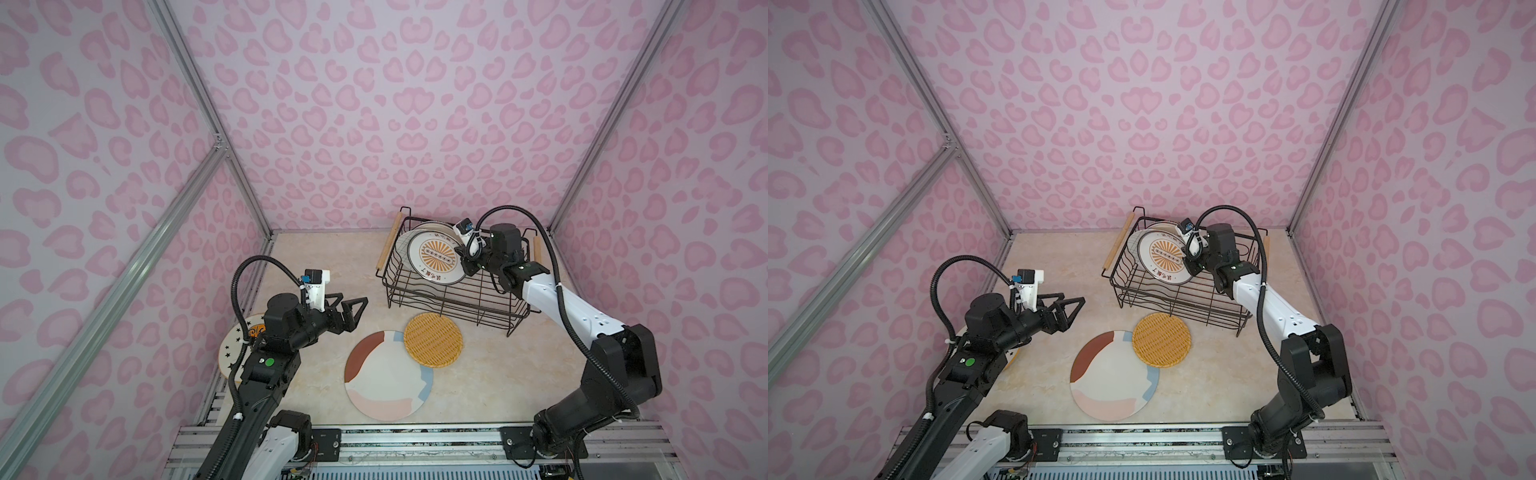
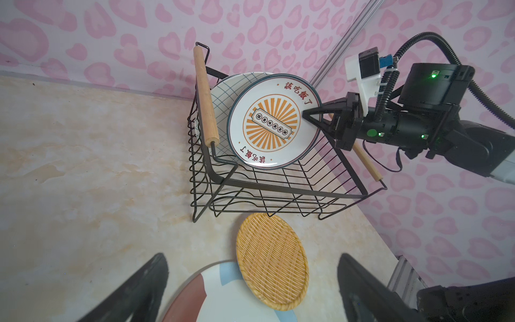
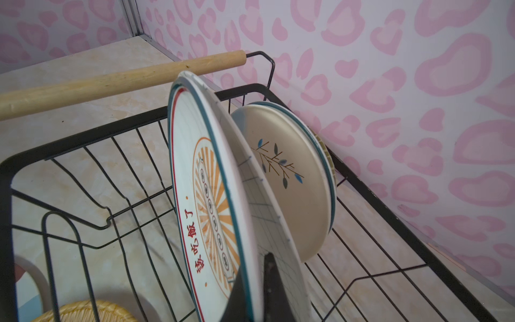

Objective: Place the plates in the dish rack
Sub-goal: 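Lower the sunburst plate into the rack beside the plaid plate, right gripper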

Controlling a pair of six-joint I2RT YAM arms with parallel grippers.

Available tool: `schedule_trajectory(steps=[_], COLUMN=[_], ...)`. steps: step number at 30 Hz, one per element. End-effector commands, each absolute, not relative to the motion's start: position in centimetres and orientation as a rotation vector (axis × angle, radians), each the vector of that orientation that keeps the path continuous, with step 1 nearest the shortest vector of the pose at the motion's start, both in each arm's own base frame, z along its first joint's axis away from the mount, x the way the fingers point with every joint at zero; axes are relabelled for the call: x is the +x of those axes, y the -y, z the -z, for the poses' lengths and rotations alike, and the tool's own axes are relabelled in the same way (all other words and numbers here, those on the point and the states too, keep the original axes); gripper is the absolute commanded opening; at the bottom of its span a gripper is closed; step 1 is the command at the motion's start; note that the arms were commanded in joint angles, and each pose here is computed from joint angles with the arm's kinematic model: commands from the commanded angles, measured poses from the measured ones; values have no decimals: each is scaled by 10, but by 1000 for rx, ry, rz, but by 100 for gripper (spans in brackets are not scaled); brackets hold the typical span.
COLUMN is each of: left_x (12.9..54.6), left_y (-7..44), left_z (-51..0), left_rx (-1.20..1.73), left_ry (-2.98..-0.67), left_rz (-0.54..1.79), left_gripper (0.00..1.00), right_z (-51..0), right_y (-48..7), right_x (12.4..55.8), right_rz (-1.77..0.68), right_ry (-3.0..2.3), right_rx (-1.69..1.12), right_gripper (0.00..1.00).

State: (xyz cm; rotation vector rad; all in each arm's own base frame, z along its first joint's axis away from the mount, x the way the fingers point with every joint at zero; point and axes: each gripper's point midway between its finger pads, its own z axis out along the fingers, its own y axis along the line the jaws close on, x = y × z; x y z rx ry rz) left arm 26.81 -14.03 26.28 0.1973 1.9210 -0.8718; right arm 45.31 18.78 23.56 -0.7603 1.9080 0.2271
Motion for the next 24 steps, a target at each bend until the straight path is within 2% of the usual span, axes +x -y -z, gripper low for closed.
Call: schedule_trajectory(steps=[1, 16, 24], left_x=[270, 270, 270], left_y=[143, 144, 144], left_z=[-268, -267, -266], left_rx=[209, 211, 211], left_ry=[-1891, -1898, -1901], left_rz=[889, 896, 892], left_gripper=[97, 97, 97], right_z=[-250, -222, -224], right_y=[-193, -202, -204], right_x=[464, 472, 477], right_rz=[-208, -196, -131], right_ry=[-1804, -1772, -1722], right_rx=[-767, -832, -833], right_gripper=[0, 0, 0])
